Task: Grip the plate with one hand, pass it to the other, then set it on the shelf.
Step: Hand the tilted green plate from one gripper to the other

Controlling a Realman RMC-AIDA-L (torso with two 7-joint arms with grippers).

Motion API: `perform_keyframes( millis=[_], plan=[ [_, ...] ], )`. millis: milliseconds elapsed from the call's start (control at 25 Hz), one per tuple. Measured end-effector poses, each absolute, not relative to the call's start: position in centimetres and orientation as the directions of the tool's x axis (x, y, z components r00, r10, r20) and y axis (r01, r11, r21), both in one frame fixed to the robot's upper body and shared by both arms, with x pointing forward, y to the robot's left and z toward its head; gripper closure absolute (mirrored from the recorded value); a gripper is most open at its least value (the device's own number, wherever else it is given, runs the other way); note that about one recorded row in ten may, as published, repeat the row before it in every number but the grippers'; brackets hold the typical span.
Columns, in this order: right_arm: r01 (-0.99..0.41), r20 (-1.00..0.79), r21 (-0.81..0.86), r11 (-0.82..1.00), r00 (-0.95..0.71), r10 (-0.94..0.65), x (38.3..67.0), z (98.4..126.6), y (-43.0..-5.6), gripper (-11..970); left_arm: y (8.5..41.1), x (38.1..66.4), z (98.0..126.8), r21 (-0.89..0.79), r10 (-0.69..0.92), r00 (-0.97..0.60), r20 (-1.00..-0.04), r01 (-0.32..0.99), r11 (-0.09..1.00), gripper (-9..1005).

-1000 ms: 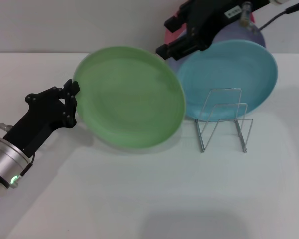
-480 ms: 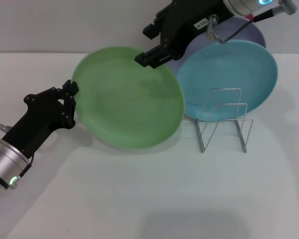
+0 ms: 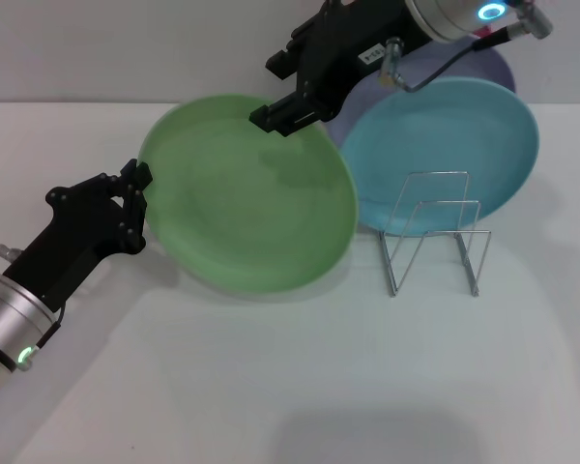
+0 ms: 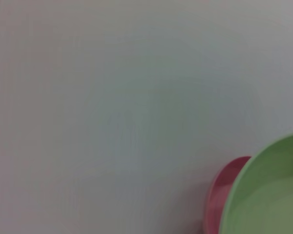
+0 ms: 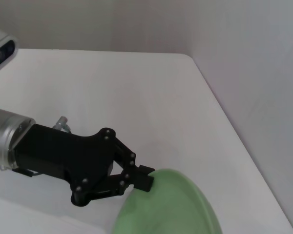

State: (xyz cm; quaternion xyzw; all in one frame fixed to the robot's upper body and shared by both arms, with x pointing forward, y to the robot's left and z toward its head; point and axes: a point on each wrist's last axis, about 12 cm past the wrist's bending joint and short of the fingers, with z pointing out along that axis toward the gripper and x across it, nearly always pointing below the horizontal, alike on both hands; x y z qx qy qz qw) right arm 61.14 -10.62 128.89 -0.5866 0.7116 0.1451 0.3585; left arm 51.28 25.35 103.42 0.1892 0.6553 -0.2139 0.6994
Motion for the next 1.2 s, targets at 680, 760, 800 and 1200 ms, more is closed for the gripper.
perform_keyframes(
  millis=[680,760,800,1200],
  plan=[
    [-0.936,-0.665,-0.231,0.266,-0.047,-0.745,61.2,127.8,-9.2,496,25.4,51.1,103.4,-0.017,-0.053,0.05,-0.997,0.548,0.836,967],
    [-0.935,-0.666,-0.232,0.268,-0.048,-0.744,61.3,127.7,-9.2,538,25.4,51.1,103.4,-0.017,-0.053,0.05,-0.997,0.548,0.836,967],
    [-0.935,-0.667,-0.233,0.269,-0.048,-0.744,61.3,127.7,-9.2,567,25.4,51.1,103.4,-0.017,-0.053,0.05,-0.997,0.548,0.836,967],
    [-0.926,-0.641,-0.257,0.278,-0.052,-0.766,61.3,127.1,-8.8,721,25.4,51.0,103.3,-0.018,-0.053,0.048,-0.997,0.547,0.837,967]
  ],
)
